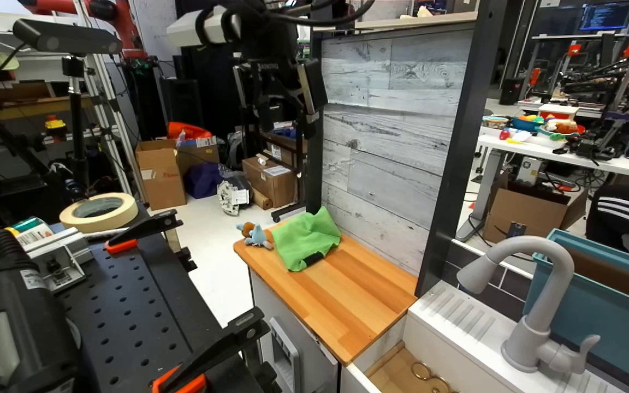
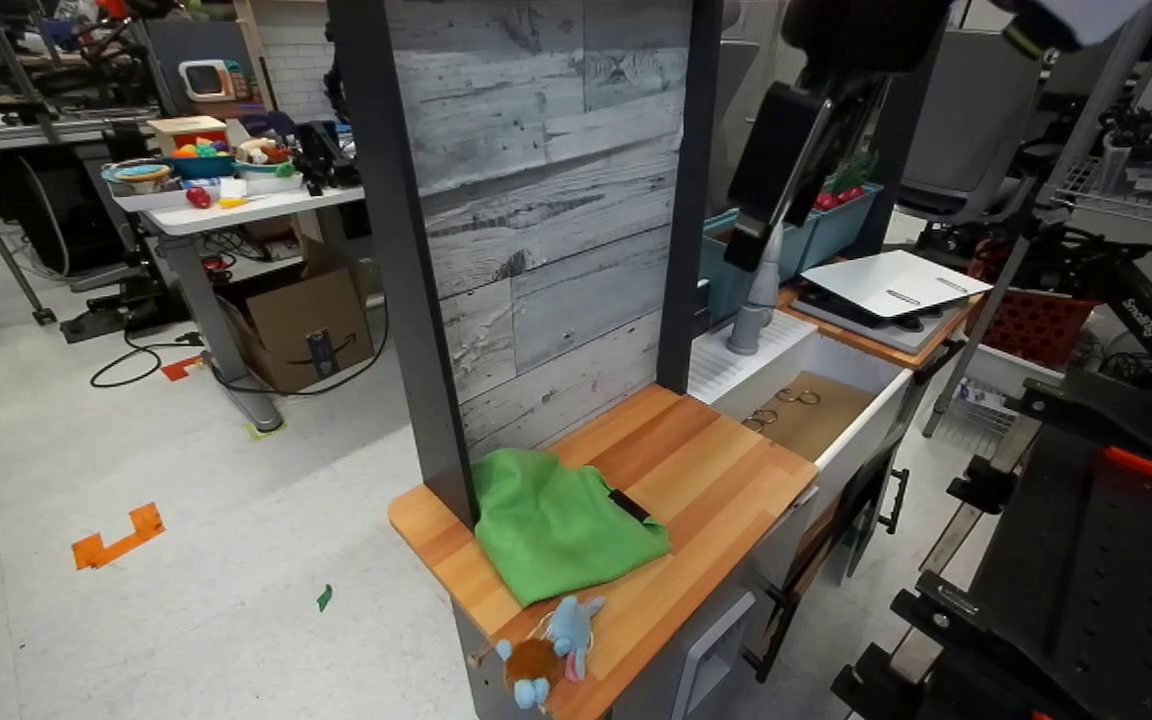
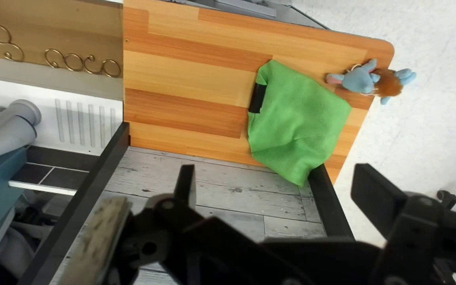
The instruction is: Slide the green towel across the countertop.
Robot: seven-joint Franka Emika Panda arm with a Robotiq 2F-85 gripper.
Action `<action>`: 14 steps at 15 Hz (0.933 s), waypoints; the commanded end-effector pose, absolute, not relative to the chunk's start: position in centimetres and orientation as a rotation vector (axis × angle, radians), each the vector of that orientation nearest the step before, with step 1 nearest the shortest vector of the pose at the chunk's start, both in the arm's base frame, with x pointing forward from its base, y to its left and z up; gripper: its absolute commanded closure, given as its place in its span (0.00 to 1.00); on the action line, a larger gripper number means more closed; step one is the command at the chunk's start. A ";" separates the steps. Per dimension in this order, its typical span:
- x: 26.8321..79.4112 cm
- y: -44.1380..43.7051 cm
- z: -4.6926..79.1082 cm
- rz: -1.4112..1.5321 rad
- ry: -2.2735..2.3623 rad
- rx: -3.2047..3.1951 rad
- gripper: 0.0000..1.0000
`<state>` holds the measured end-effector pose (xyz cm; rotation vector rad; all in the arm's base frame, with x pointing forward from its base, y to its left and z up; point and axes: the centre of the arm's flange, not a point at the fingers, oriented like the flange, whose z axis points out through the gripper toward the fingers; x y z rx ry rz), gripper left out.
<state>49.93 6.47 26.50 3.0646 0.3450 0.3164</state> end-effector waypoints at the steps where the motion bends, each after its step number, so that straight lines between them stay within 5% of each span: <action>1: 50.3 6.6 26.1 0.310 0.349 3.066 0.00; 14: 52.9 8.8 21.7 0.207 0.455 3.003 0.00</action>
